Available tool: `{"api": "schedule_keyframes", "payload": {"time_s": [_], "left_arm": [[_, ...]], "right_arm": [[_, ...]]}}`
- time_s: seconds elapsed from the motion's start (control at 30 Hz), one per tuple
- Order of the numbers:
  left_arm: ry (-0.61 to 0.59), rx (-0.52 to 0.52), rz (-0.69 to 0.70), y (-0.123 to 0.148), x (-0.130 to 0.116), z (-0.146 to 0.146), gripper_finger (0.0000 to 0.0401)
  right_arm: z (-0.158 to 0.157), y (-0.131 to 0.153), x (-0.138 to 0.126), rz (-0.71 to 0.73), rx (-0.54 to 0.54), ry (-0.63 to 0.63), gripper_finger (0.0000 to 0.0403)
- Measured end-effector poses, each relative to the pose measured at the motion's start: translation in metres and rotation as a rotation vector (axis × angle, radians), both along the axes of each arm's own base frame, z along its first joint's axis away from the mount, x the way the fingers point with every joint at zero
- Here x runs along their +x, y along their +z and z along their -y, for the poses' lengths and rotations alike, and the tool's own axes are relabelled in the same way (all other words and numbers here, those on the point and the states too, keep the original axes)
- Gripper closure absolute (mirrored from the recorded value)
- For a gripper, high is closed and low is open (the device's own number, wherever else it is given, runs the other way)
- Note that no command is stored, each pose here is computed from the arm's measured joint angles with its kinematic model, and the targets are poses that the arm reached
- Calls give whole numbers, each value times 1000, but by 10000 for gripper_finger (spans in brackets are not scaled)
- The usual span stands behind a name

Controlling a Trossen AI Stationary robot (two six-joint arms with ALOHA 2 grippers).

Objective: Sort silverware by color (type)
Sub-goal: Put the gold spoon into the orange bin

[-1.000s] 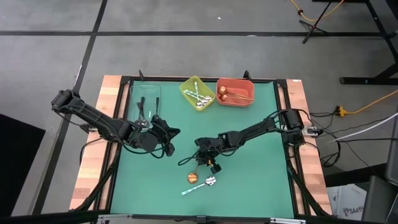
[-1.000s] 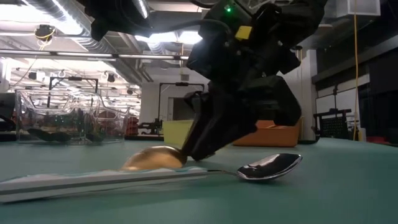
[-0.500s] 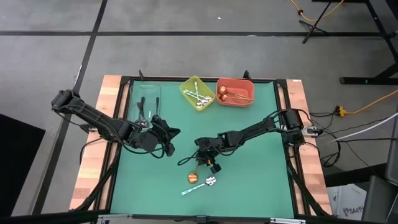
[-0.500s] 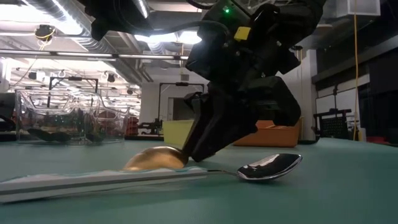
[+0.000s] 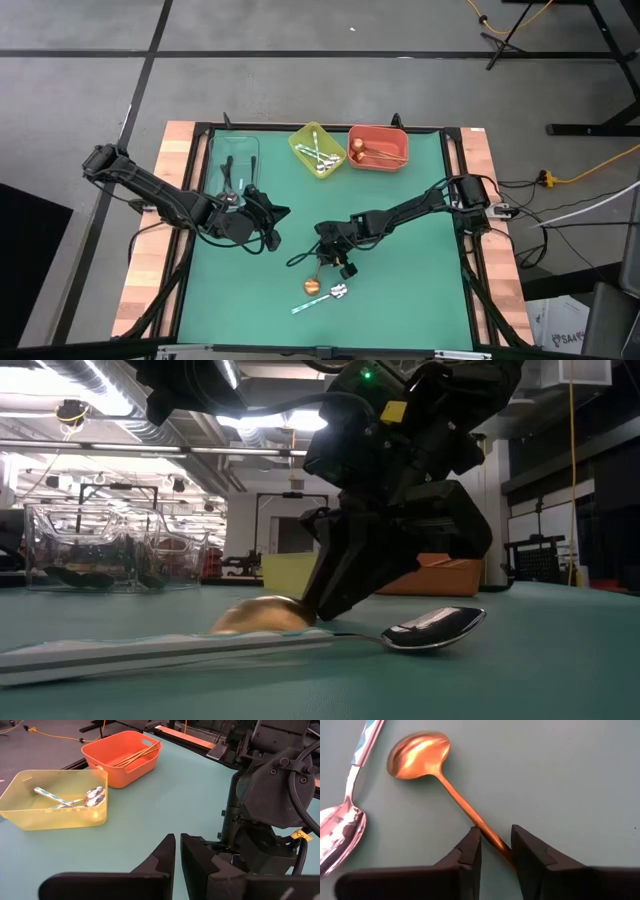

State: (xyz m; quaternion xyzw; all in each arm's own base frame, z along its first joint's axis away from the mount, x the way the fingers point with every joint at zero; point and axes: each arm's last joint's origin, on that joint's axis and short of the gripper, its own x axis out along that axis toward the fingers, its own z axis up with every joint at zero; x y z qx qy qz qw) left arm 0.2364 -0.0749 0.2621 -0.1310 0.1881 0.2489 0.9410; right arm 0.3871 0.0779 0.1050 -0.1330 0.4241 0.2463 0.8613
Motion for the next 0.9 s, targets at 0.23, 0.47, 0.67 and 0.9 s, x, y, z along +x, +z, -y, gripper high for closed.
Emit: {"api": "schedule_keyframes", "payload": {"time_s": [0.23,0.47,0.67,0.9], "left_arm": [[-1,2,-1,0,0,0,379],[-1,2,0,0,0,0,379],[-1,8,0,0,0,0,379],[-1,8,0,0,0,0,379]], "right_arm": [[0,0,0,-3,-3,3,356],[0,2,1,-10,-3,-13,354],[-1,17,14,-15,12,-76,362],[2,29,19,-88,-86,-238,364]]}}
